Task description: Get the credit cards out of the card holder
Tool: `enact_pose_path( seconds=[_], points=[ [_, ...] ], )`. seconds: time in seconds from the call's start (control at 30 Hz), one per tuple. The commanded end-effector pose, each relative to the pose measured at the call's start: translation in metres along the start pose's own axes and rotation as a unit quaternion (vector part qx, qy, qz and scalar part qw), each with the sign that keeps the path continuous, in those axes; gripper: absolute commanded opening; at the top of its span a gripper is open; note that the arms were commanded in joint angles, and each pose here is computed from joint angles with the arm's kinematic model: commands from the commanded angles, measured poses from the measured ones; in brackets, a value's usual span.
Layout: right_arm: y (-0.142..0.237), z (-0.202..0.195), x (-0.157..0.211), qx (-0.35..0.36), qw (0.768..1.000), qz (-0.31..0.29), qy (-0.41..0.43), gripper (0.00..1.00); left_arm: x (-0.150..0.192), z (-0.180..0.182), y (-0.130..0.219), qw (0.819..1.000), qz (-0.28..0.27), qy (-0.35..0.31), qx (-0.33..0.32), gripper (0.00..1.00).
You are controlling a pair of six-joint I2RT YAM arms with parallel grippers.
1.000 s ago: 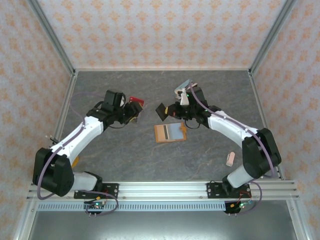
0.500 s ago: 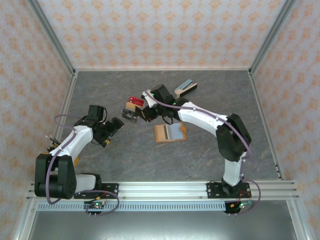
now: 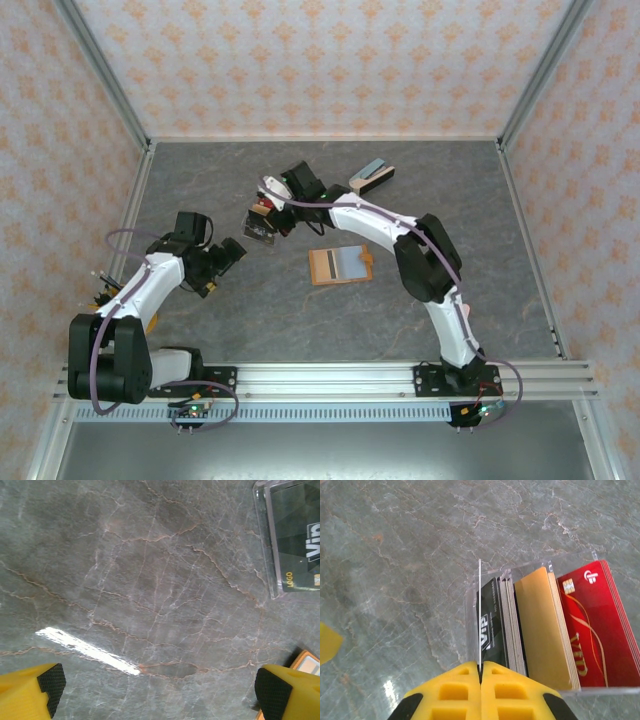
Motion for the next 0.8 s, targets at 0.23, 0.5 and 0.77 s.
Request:
enact_pose_path(
  seconds=[0.23, 0.5, 0.77],
  points=[
    [-0.018, -0.012, -0.005, 0.013, 0.999, -0.003, 0.048, 0.0, -0.005, 0.004, 0.01, 1.0, -0.013, -0.007, -0.017, 1.0],
    [-0.02, -0.01, -0.007, 0.004, 1.0, 0.008, 0.023, 0.13, -0.003, 0.001, 0.01, 1.0, -0.008, -0.01, -0.011, 1.0],
    [-0.005, -0.01, -0.017, 0.014, 1.0, 0.007, 0.004, 0.29, -0.001, -0.001, 0.01, 1.0, -0.002, -0.014, -0.003, 1.0]
  ],
)
Point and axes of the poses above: each hand's point on the last joint's axis, 136 mm out from that joint toward the fingers, its own y axis back along the fingers, its own z axis along the line the jaws close on, x = y × z, the point moved 1 cm from there along y, back along the fingers, and after that the axes turned 1 degree about -y, right-handed, at the moved point
